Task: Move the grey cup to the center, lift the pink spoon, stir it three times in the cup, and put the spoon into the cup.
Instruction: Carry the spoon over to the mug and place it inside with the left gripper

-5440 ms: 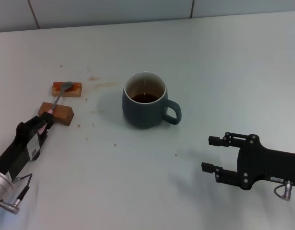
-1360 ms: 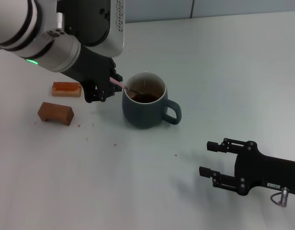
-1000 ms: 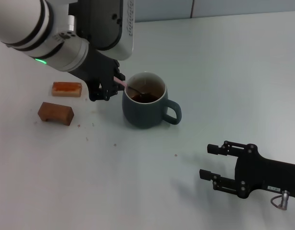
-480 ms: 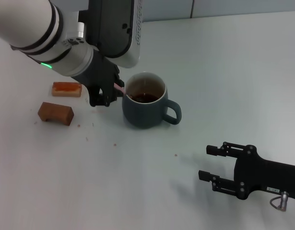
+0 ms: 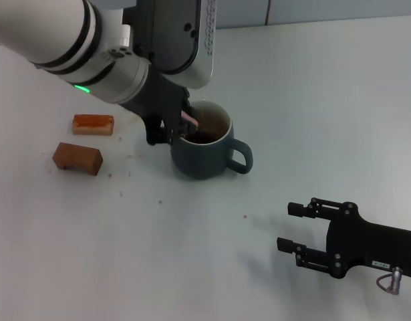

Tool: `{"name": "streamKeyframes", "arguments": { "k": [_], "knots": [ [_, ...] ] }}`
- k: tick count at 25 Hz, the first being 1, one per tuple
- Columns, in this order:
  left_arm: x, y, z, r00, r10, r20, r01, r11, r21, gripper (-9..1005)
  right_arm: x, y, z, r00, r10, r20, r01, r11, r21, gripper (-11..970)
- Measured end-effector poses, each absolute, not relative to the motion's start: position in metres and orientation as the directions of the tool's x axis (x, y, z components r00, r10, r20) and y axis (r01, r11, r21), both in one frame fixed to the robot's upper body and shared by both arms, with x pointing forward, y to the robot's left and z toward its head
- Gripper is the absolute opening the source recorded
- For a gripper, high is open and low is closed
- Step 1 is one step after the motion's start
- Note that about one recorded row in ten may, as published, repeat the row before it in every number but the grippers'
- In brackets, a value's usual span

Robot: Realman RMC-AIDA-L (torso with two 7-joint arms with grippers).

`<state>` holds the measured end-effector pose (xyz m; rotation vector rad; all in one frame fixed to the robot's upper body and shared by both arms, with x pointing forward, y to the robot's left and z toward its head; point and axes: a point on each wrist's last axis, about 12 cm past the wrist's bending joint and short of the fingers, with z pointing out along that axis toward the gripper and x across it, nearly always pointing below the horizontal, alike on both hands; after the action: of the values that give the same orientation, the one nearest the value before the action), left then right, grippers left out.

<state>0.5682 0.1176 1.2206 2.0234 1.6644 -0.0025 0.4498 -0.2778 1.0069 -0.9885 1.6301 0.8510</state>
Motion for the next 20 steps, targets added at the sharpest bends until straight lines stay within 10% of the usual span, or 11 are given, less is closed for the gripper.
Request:
{"name": "streamKeyframes", "arguments": {
  "k": [20],
  "knots": [
    [0.571,0.129,1.222,0.181,0.939,-0.291,0.936,-0.074,0.345,135,0.452,-0.276,1.008,-0.154,-0.198,-0.968,-0.909,0.412,0.061,643]
  ]
}}
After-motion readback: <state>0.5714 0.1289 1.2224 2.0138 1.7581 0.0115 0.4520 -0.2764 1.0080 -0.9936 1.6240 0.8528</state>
